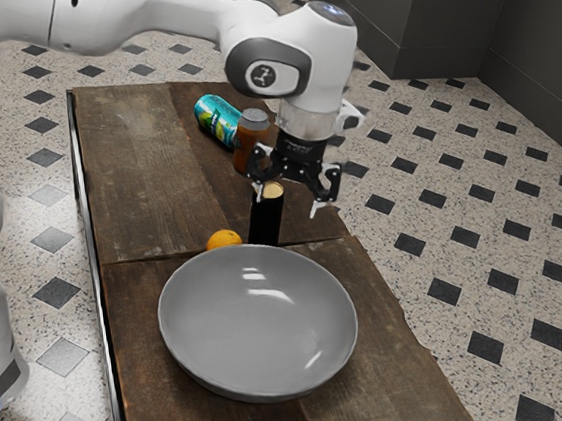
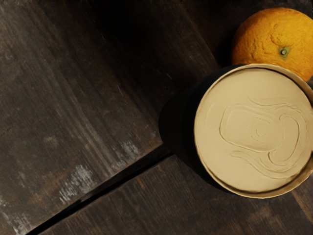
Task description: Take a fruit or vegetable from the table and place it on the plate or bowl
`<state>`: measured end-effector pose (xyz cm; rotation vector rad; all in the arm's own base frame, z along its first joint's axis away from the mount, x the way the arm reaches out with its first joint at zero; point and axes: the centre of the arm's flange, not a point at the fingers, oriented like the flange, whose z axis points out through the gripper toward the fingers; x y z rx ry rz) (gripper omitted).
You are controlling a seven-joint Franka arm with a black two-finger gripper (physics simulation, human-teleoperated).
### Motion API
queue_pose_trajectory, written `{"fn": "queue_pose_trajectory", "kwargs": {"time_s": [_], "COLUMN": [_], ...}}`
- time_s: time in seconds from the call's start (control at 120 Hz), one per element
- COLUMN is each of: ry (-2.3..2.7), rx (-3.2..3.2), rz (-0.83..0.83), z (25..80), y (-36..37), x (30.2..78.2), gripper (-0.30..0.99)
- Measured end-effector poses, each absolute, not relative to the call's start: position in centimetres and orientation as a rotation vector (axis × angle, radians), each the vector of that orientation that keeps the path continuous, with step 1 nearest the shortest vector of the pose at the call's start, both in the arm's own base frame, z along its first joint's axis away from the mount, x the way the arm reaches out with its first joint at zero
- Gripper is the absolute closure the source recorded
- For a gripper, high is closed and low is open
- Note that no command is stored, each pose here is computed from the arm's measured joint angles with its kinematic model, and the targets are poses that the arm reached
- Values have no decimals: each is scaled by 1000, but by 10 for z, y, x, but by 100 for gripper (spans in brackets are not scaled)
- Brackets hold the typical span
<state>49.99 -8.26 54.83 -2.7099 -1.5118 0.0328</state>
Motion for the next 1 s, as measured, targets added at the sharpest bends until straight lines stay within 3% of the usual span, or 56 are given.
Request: {"fn": "queue_pose_trajectory", "kwargs": {"time_s": [0.35,1.0], "ry": [-1643,-1580], "rx": [-2647,-2646], "rz": [24,60], "z": [553,502], "y": [-64,-54], "x": [453,464], "gripper": [0,0]}}
